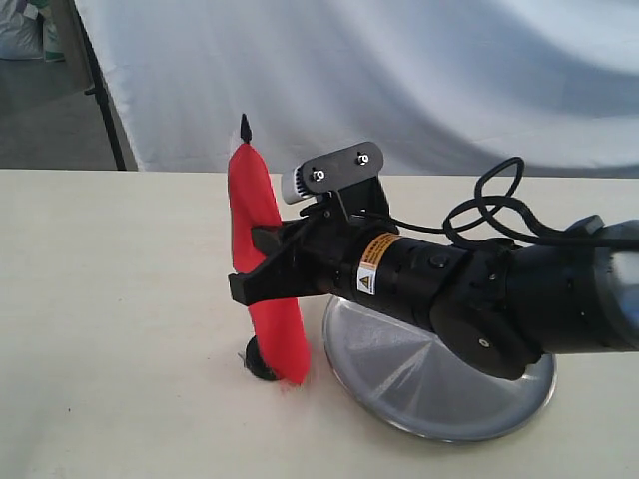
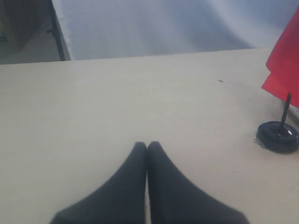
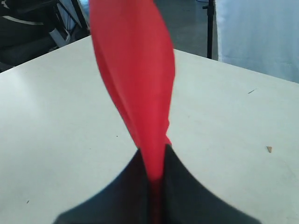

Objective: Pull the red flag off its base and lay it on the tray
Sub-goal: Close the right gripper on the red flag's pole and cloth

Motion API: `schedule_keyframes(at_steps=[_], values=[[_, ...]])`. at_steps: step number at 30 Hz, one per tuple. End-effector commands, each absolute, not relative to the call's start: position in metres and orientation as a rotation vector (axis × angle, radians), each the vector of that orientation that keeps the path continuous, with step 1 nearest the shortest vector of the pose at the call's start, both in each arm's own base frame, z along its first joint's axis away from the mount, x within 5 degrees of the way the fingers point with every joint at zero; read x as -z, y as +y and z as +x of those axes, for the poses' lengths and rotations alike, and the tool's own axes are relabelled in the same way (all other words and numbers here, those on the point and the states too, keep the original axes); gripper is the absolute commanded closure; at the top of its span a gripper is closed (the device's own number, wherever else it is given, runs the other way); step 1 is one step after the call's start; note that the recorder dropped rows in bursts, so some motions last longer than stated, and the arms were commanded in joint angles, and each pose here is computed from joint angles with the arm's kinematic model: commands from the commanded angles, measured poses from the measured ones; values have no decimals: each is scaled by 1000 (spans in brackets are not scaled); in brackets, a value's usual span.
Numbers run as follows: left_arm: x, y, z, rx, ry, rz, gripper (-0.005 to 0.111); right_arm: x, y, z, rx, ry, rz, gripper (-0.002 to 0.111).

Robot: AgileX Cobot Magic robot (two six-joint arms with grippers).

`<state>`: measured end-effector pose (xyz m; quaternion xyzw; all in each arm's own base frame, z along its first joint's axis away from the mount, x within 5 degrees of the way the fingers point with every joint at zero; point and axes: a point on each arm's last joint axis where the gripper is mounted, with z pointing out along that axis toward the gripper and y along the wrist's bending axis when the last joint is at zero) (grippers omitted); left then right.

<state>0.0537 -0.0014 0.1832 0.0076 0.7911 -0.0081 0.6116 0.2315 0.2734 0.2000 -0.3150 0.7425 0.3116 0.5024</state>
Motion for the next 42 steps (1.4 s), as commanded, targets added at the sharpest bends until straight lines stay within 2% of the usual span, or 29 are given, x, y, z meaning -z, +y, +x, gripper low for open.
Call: schedule_keyframes(at_steps=[1,12,15,18,19,20,26,35,36,41,42], values=[[-183,-1,54,27,1824,4,107,-204,276,231,-769,1748,-769,109],[-183,-1,54,27,1824,4,107,-204,276,232,-772,1751,-754,108],[-183,-1,54,27,1824,4,107,-204,276,232,-776,1759,-748,90],[-183,-1,54,27,1824,4,107,-203,275,232,-777,1772,-742,56],[-183,-1,54,27,1824,4,107,-203,275,232,-780,1778,-730,48],[-183,-1,54,27,1824,4,107,-203,275,233,-780,1783,-721,47],[-183,-1,54,27,1824,4,107,-204,275,233,-767,1748,-745,68],[-183,-1,54,27,1824,4,107,-206,275,236,-753,1722,-707,71],[-183,-1,54,27,1824,4,107,-206,275,236,-748,1719,-712,75],[-183,-1,54,27,1824,4,107,-202,275,236,-737,1720,-724,108],[-183,-1,54,27,1824,4,107,-202,275,237,-738,1719,-724,109]])
